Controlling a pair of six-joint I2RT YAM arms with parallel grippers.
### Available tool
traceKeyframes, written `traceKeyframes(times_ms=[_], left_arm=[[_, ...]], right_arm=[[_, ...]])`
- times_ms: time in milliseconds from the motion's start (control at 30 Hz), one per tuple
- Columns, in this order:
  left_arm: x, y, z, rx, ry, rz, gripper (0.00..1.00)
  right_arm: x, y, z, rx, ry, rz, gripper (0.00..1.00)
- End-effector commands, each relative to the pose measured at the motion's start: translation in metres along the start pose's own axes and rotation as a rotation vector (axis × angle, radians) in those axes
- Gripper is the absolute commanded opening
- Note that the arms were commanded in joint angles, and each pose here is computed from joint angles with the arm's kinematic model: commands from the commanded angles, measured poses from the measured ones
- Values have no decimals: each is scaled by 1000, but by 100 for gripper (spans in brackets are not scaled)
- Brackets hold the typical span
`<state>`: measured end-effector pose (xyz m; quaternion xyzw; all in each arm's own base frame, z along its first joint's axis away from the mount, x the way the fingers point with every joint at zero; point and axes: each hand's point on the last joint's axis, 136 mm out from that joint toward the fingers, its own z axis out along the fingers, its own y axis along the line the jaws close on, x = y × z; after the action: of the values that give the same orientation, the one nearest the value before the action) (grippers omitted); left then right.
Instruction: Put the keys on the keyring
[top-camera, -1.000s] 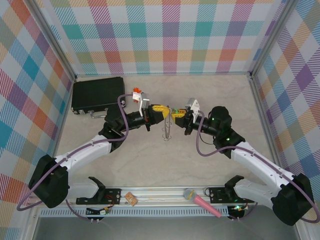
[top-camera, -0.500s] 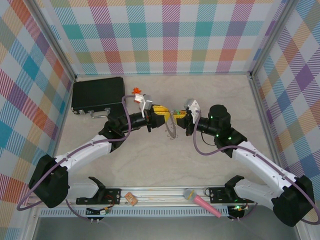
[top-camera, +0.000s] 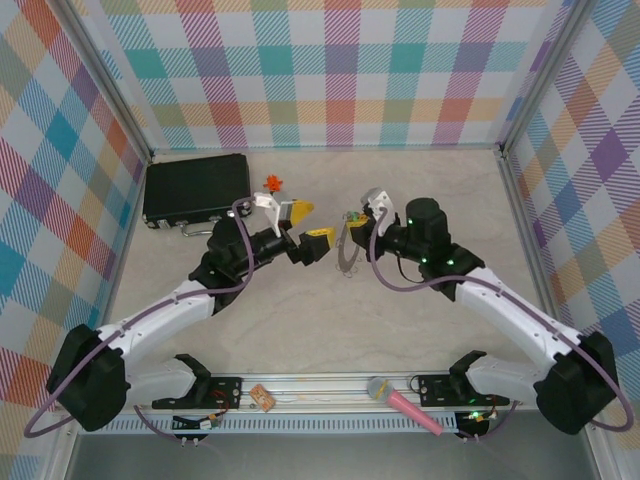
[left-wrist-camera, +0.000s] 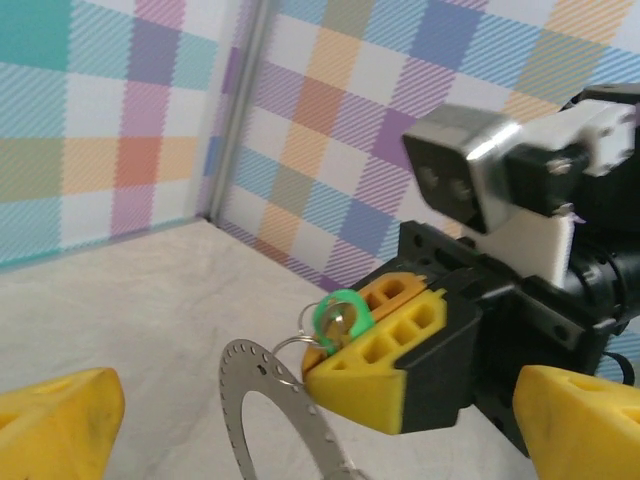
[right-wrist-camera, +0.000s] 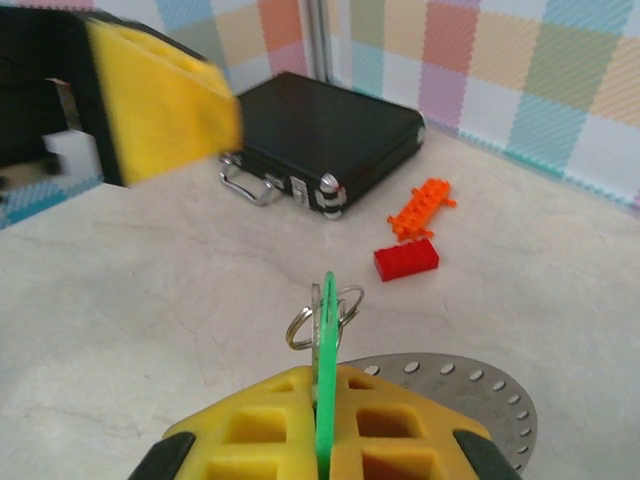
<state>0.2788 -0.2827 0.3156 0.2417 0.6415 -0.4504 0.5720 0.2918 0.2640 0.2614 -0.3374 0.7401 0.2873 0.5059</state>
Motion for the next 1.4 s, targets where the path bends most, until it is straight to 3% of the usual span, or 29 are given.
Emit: traceKeyframes(times_ms=[0,267,833,1100,1367], left_arm=[[-12,8,-12,-92,-50,21,100],[-9,28,-45,-257,-109,24,100],[-5,21,-76,-280,-133,30,100],[-2,22,-78,-286,-129,32,100],[-1,25,-78,-298,-122,39,100]], right_arm=[[-9,-17,12,56,0,38,0],[-1,-40,69,73,38,119,0],[-12,-153,165,266,37,221,0],[1,-176,181,301,101,152,0],[27,-153,171,229,126,232,0]])
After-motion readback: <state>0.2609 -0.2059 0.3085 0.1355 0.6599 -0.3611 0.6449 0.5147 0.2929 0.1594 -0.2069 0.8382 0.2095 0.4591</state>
